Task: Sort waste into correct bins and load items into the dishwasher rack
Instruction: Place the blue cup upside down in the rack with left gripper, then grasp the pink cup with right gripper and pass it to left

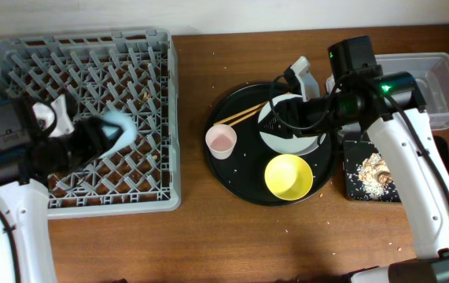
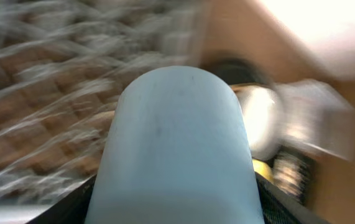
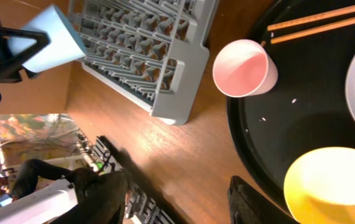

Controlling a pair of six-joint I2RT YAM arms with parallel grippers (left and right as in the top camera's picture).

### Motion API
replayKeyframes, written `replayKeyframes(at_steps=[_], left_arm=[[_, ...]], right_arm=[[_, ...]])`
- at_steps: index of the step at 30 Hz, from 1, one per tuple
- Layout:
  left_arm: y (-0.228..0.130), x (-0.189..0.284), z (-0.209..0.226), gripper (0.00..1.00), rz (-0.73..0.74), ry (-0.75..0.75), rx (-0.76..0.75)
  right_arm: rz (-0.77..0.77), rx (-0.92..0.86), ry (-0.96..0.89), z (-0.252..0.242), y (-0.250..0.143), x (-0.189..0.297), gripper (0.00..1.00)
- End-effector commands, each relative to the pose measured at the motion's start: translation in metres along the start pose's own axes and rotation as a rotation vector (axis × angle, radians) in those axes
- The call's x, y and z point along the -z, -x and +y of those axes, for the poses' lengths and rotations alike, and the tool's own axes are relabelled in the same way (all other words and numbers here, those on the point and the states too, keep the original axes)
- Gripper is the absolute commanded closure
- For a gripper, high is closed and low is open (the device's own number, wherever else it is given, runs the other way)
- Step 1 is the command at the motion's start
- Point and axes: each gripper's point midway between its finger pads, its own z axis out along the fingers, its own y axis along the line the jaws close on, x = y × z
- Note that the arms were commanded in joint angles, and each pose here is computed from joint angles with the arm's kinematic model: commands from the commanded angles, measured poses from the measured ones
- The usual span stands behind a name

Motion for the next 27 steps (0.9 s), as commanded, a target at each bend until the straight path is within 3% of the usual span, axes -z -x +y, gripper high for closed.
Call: replayKeyframes(at_steps=[1,4,12,13,14,16,19,23,25,27], left_arm=[[0.011,0.036,0.102,0.49,-0.097,0.53,0.092],[0.018,0.052,0.14,0.49,-0.132,0.694,0.151],[0.025,-0.031,0.192,0.48,0.04,0.701,0.196],[0.025,-0.04,0.19,0.4,0.049,0.665,0.201],[0.025,-0.042,0.186,0.23,0.053,0.639,0.204],[0.023,-0.042,0.18,0.01,0.068,0.616,0.21],[0.032,-0.019,0.159,0.01,0.091,0.596,0.219],[0.055,0.014,0.074,0.03,0.117,0.299,0.086],[0.058,0.026,0.009,0.03,0.124,-0.012,-0.085],[0.055,0.035,-0.024,0.03,0.12,-0.19,-0.131]], right_arm=[[-0.017,0.038,-0.045,0.001,-0.001,0.006,0.46],[-0.017,0.037,-0.048,0.0,-0.002,0.006,0.45],[-0.012,0.033,-0.049,0.0,-0.003,0.006,0.45],[-0.012,0.033,-0.049,0.0,-0.003,0.006,0.45],[-0.01,0.034,-0.05,0.0,-0.003,0.005,0.44],[0.007,0.047,-0.157,-0.014,-0.007,-0.001,0.44],[0.109,0.067,-0.333,-0.034,-0.021,-0.034,0.44],[0.134,0.077,-0.436,-0.053,-0.008,-0.096,0.46],[0.128,0.08,-0.429,-0.063,0.003,-0.126,0.46],[0.125,0.085,-0.434,-0.077,0.01,-0.149,0.46]])
